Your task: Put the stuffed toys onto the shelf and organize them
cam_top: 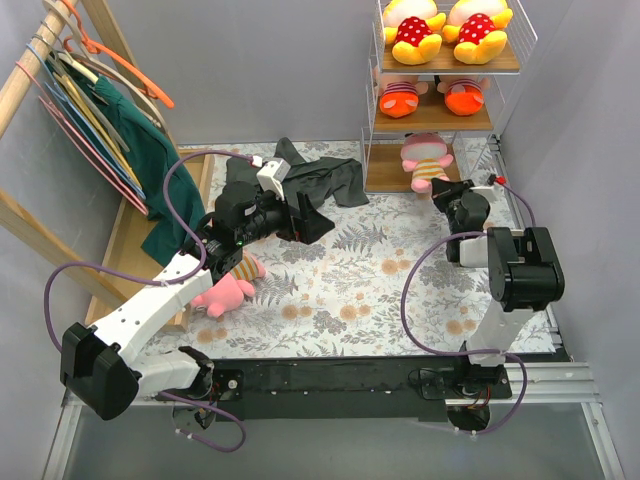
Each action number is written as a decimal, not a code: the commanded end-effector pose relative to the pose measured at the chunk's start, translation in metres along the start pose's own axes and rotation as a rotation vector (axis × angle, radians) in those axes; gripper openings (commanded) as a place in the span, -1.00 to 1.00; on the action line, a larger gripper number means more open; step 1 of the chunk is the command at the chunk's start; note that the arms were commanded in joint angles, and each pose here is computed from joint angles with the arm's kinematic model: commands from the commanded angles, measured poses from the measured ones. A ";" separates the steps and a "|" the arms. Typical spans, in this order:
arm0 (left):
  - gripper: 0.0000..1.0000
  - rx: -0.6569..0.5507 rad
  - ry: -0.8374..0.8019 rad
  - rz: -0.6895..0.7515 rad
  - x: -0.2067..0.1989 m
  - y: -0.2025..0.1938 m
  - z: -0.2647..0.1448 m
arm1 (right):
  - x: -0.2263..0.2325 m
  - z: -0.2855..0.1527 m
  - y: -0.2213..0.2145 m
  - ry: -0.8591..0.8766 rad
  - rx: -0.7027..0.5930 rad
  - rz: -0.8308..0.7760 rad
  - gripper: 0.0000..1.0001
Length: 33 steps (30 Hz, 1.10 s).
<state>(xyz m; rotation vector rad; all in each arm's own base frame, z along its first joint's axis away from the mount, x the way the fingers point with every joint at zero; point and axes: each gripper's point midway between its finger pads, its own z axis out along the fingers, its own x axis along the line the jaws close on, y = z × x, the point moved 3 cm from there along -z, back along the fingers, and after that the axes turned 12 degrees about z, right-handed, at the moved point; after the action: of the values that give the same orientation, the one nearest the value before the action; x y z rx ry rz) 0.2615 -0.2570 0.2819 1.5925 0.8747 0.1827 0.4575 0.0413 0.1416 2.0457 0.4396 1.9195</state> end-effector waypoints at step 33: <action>0.96 -0.045 -0.058 0.019 -0.015 0.009 -0.010 | -0.016 0.067 0.012 -0.078 -0.053 -0.055 -0.91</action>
<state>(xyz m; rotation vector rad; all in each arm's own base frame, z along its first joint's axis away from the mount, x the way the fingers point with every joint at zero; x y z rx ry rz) 0.2570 -0.2608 0.2827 1.5886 0.8525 0.1513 0.5089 0.0270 0.1019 2.1404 0.4381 1.7423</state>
